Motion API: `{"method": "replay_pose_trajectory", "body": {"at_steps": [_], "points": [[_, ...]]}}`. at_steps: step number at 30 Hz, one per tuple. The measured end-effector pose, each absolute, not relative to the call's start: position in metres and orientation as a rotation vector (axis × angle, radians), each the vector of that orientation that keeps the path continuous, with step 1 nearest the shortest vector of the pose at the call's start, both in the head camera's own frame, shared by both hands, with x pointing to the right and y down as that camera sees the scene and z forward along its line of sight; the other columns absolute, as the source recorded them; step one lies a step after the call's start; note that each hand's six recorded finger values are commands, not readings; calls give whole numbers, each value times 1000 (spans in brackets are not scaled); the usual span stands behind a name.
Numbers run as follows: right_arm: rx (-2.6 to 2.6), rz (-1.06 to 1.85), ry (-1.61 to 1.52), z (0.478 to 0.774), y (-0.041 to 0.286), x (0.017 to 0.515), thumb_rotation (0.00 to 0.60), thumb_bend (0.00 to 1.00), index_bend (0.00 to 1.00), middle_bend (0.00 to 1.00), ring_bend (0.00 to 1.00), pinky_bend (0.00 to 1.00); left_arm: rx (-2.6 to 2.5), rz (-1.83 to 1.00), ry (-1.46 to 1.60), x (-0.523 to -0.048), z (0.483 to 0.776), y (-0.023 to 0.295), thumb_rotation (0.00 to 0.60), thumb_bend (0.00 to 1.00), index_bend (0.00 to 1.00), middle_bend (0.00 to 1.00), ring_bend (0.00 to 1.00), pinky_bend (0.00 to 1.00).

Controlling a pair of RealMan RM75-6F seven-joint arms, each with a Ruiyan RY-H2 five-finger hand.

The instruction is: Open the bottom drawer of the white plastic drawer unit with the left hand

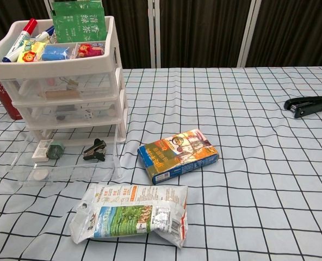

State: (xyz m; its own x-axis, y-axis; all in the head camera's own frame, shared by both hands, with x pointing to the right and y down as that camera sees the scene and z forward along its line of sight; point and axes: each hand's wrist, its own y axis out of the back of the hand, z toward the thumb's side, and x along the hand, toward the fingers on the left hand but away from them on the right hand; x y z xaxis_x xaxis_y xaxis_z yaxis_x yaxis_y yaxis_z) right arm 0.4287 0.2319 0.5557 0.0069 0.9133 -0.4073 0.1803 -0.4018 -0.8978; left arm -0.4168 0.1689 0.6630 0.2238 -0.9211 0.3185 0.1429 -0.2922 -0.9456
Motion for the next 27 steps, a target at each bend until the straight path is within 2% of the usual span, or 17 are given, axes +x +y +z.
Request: {"method": "replay_pose_trajectory", "body": {"at_steps": [4, 7, 11, 13, 15, 17, 18, 21, 27], "points": [[-1636, 1442, -1141, 555, 231, 429, 600, 29, 0, 0, 0, 0, -1441, -1256, 850, -416, 653, 173, 600, 136, 373, 952, 923, 789], [-1633, 1433, -1139, 555, 231, 428, 600, 30, 0, 0, 0, 0, -1405, -1216, 924, -416, 639, 179, 600, 119, 311, 821, 811, 685], [-1628, 1426, -1131, 556, 231, 426, 600, 29, 0, 0, 0, 0, -1352, -1161, 1062, -418, 616, 193, 600, 104, 167, 540, 583, 500], [-1624, 1421, -1127, 556, 232, 425, 600, 30, 0, 0, 0, 0, -1339, -1149, 1135, -418, 605, 202, 600, 100, 75, 364, 429, 407], [-1619, 1416, -1126, 556, 231, 425, 600, 30, 0, 0, 0, 0, -1343, -1164, 1188, -417, 600, 210, 600, 99, 6, 133, 212, 268], [-1612, 1411, -1126, 556, 231, 425, 600, 30, 0, 0, 0, 0, -1350, -1194, 1217, -417, 597, 217, 600, 97, 0, 28, 72, 171], [-1609, 1410, -1125, 557, 230, 425, 600, 30, 0, 0, 0, 0, -1354, -1222, 1227, -418, 595, 221, 600, 95, 0, 1, 19, 103], [-1600, 1402, -1122, 556, 230, 425, 600, 30, 0, 0, 0, 0, -1369, -1303, 1244, -419, 590, 232, 600, 95, 0, 0, 0, 0], [-1596, 1400, -1115, 558, 230, 424, 600, 29, 0, 0, 0, 0, -1418, -1473, 1246, -429, 581, 249, 600, 95, 0, 0, 0, 0]]}}
